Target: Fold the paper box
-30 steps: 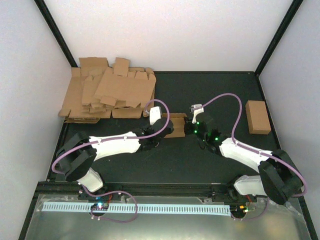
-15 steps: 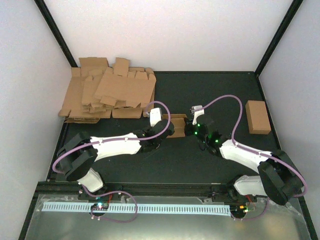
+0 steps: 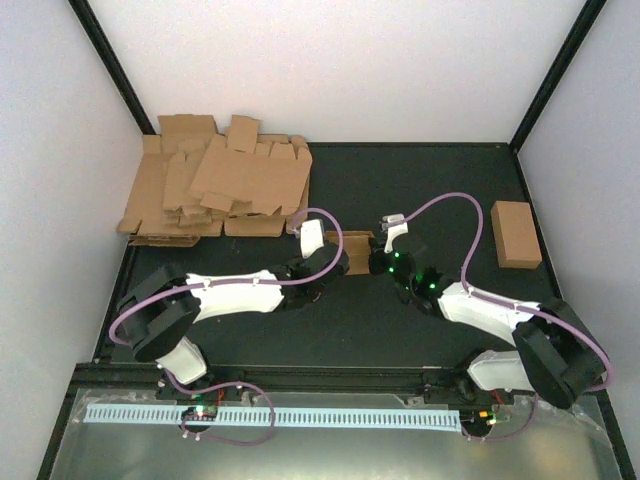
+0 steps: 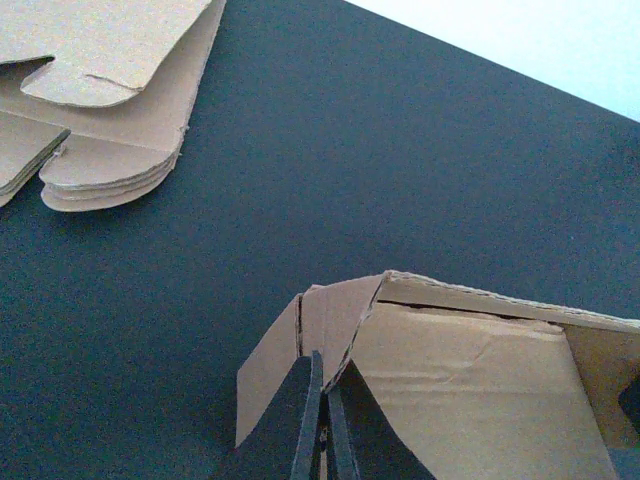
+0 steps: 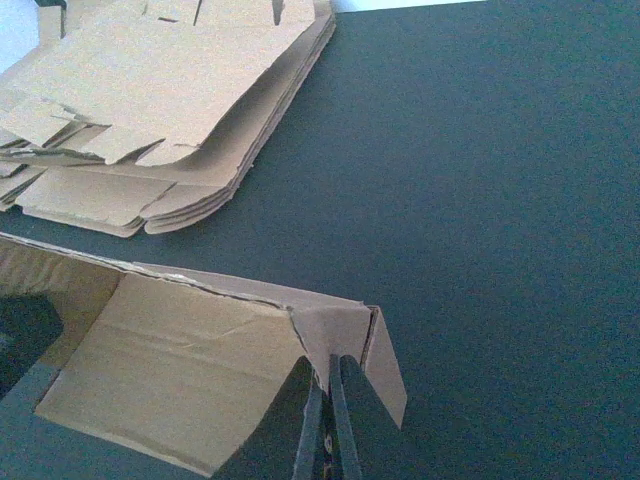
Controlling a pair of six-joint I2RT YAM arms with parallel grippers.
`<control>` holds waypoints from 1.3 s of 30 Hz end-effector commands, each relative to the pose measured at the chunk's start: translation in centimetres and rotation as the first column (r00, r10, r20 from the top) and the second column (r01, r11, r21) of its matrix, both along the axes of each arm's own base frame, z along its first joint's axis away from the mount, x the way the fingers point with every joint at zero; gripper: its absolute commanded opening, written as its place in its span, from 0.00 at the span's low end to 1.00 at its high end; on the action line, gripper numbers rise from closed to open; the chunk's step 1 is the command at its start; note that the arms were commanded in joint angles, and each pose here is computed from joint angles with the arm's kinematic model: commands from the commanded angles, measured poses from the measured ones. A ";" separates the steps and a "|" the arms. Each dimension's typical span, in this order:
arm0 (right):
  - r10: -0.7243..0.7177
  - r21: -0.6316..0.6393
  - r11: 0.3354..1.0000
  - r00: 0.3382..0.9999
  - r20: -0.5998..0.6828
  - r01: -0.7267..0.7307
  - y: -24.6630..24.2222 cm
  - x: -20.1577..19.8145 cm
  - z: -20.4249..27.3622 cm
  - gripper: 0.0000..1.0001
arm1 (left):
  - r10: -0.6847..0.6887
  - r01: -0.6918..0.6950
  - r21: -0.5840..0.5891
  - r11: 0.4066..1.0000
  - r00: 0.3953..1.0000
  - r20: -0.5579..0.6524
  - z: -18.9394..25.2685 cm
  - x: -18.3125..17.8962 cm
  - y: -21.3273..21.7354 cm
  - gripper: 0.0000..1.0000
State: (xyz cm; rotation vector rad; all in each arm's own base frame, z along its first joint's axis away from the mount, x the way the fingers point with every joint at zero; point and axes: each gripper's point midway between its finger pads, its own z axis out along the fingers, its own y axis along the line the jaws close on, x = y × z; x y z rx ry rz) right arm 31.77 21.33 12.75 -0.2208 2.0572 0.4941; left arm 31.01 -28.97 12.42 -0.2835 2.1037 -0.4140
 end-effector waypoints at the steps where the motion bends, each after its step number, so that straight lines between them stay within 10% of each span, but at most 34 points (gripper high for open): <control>1: -0.028 -0.097 0.995 0.997 -0.073 0.020 -1.4 -0.9 -3.2 0.04 | -0.089 0.123 0.163 0.979 0.976 -0.201 -7.2 -3.3 0.9 0.01; 29: -0.045 -0.110 0.993 0.993 -0.112 0.032 -2.0 -1.7 -5.3 0.02 | -0.087 0.130 0.199 0.971 0.973 -0.215 -6.4 -3.6 0.7 0.15; 39: -0.066 -0.123 0.991 0.994 -0.091 0.054 -2.4 -1.5 -4.2 0.03 | -0.154 0.188 0.152 0.970 0.965 -0.211 -3.2 -4.3 0.3 0.48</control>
